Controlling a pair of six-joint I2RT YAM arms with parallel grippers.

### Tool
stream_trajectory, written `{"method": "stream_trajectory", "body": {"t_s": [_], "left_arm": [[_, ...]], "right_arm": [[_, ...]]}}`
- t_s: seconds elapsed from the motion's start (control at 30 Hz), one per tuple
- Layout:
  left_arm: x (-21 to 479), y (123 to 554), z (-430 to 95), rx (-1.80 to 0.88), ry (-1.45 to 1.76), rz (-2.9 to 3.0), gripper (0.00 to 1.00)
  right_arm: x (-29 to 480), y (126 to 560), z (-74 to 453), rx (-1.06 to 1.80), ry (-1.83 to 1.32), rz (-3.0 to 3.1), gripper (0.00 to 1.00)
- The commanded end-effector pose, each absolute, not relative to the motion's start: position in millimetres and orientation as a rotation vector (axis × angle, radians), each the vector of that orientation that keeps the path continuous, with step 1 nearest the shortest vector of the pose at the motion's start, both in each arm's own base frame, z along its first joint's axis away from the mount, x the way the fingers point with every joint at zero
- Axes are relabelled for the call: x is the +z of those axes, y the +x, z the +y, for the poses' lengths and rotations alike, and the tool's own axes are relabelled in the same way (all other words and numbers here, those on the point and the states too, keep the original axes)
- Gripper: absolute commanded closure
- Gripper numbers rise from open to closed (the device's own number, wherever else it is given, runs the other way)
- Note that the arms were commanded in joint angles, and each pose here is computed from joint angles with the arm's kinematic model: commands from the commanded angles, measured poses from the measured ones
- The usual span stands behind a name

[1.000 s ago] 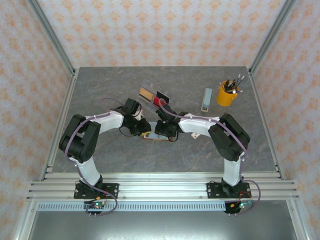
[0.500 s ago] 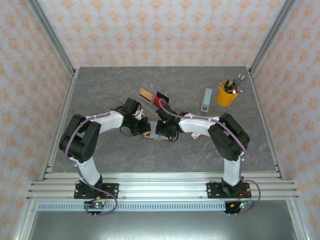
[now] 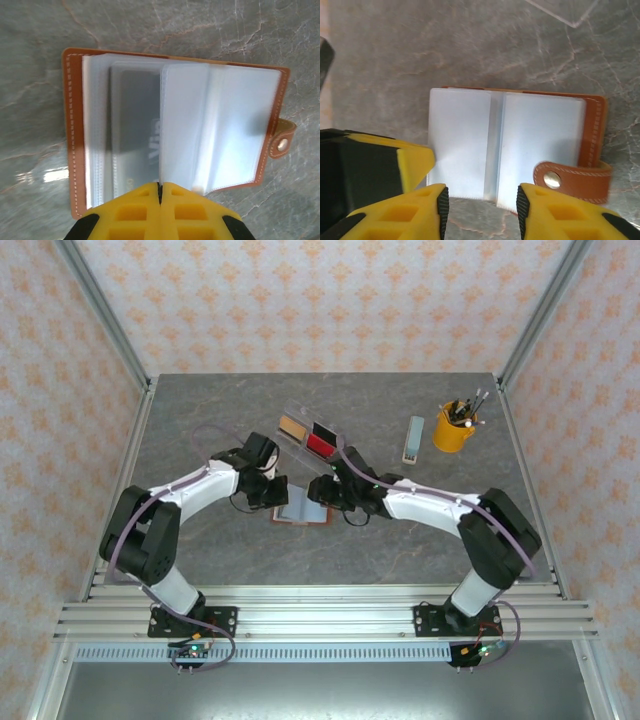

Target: Take the credit cards out of the card holder

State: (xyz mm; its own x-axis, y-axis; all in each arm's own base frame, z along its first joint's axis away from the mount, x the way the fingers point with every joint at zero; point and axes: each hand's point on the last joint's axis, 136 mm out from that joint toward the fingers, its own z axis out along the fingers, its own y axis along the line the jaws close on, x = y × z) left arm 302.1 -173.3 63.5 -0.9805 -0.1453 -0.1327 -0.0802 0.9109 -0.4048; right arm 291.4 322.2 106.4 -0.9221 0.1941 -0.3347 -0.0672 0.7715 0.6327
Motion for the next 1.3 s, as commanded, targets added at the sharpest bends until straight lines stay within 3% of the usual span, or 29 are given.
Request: {"method": "stream_trajectory", "body": {"t_s": [0.0, 0.23, 0.6, 1.03, 1.27], "left_arm": [[74, 297, -158, -0.466, -0.158, 2.930, 1.00], [75, 292, -146, -0.298, -0.203, 2.931, 1.00], [91, 294, -156, -0.247, -0.264, 2.880, 1.00], [97, 295, -182, -0.337, -0.275, 2.864, 1.00], [96, 296, -192, -0.377, -0.268, 2.866, 0.92]], "right_arm": [[129, 300, 318, 0.954, 0.118, 2.469, 0.55], [128, 303, 298, 0.829, 0.179, 2.465, 0.55], [124, 305, 292, 0.776, 0.205, 2.486, 0.56], [122, 307, 272, 0.674, 0.279, 2.483, 0.56], [117, 308, 271, 0.662, 0.288, 2.492, 0.56]]}}
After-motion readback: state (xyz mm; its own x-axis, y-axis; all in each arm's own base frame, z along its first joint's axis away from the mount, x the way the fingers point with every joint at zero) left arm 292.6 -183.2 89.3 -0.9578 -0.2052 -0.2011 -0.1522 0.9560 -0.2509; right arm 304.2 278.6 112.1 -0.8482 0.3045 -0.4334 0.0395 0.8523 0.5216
